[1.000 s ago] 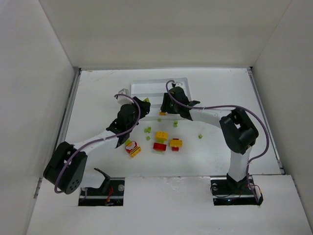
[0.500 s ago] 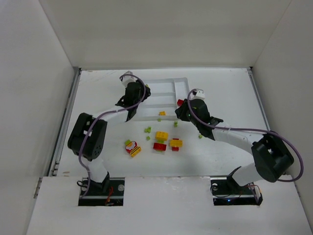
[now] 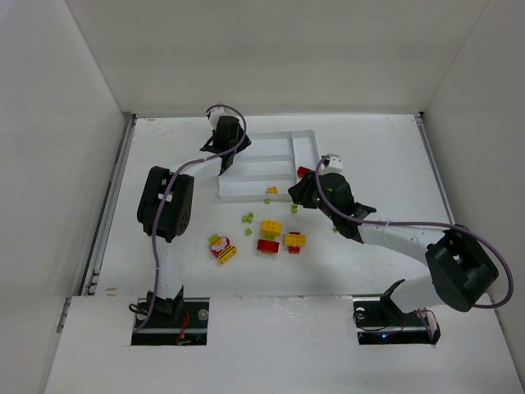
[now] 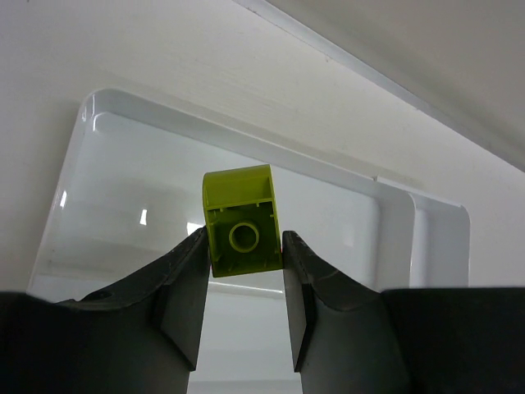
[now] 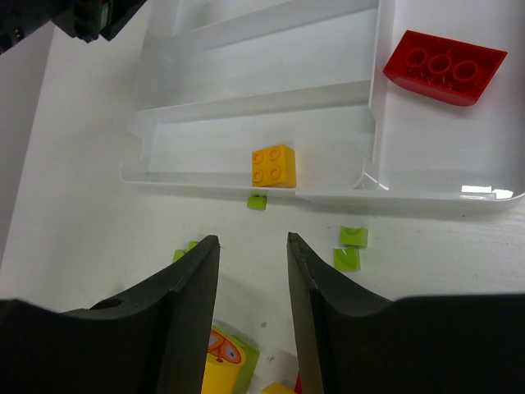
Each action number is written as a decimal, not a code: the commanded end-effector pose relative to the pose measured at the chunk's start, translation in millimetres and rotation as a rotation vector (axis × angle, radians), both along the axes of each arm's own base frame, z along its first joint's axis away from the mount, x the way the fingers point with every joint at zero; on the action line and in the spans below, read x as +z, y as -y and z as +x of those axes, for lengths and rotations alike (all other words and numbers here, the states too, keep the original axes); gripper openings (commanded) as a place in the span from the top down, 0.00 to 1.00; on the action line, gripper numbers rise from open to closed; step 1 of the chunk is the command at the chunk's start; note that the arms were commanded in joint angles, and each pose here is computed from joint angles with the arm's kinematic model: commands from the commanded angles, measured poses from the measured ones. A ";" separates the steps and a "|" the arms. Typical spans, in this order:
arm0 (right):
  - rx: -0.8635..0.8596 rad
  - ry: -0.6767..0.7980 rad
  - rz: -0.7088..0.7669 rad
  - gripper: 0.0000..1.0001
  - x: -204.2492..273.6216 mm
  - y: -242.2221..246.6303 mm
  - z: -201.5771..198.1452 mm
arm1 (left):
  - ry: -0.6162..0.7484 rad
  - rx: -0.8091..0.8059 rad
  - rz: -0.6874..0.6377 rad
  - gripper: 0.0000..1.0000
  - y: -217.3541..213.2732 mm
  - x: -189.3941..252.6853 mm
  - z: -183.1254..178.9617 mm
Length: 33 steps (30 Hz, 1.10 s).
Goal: Sort the legos into containers by color
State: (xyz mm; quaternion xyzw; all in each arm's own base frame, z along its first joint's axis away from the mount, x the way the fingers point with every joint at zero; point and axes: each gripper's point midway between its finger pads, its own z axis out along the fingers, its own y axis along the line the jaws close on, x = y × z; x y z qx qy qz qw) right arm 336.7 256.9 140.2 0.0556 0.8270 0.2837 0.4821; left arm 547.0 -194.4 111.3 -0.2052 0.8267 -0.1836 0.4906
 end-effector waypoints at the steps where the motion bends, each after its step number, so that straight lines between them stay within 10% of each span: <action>1: 0.017 0.066 0.064 0.54 22.9 -8.2 1.9 | -0.010 -0.015 0.061 0.77 -0.1 4.8 9.0; 22: 0.037 0.080 0.007 0.38 16.2 -8.5 5.3 | 0.032 -0.018 0.156 0.48 -4.4 33.6 -1.6; 28: 0.128 0.112 -0.022 0.71 25.8 -21.0 -8.1 | 0.086 -0.027 0.083 0.71 -9.4 57.7 -50.1; 33: 0.233 0.136 -0.088 0.79 28.9 -43.4 -32.1 | 0.106 -0.101 0.016 0.86 -1.2 60.1 -112.7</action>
